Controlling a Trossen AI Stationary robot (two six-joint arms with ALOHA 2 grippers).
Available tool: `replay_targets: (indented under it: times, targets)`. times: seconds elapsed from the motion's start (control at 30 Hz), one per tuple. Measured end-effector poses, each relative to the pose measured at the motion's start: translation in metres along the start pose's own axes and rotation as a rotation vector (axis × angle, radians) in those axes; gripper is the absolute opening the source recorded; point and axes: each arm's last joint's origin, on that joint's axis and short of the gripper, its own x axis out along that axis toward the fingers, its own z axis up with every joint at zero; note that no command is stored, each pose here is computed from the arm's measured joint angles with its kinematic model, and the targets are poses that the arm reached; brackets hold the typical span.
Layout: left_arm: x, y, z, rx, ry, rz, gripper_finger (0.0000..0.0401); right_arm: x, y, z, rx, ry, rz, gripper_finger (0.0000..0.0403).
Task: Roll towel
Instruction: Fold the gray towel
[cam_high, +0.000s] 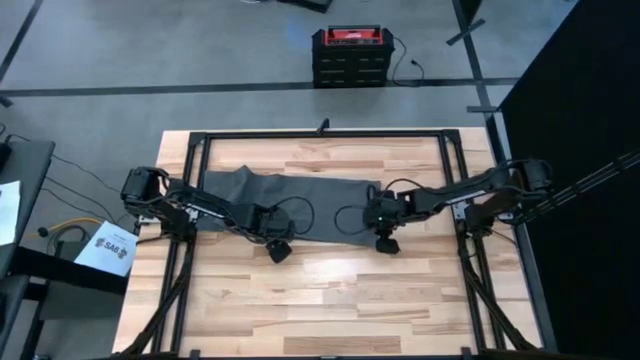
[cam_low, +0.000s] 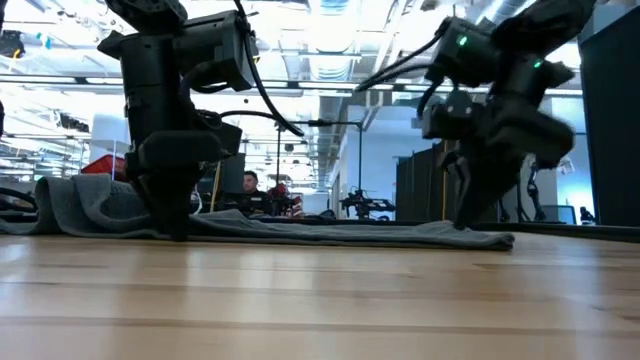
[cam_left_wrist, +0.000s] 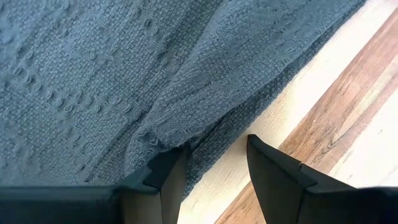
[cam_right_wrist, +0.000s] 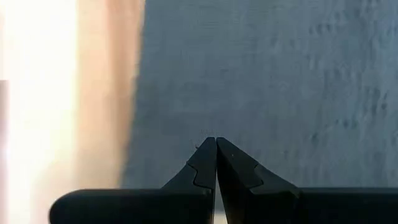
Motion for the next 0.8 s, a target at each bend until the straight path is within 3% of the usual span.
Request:
replay_targets:
  times: [0.27,0.4,0.57,0.8]
  targets:
    - [0.0,0.0,0.0,0.034,-0.002,-0.002,0.0152,0.003,-0.041,0.005,-0.02,-0.066,-0.036,0.0]
    - [0.0,0.0,0.0,0.049,-0.012,0.006,0.0152,0.006,-0.054,0.002,-0.017,-0.071,0.023,0.0]
    - [0.0,0.0,0.001,0.086,-0.017,0.008,0.0153,0.02,-0.059,0.008,-0.099,-0.142,0.109,0.0]
    - [0.0,0.0,0.001,0.098,-0.019,0.011,0.0152,0.036,-0.098,0.016,-0.069,-0.107,-0.011,0.0]
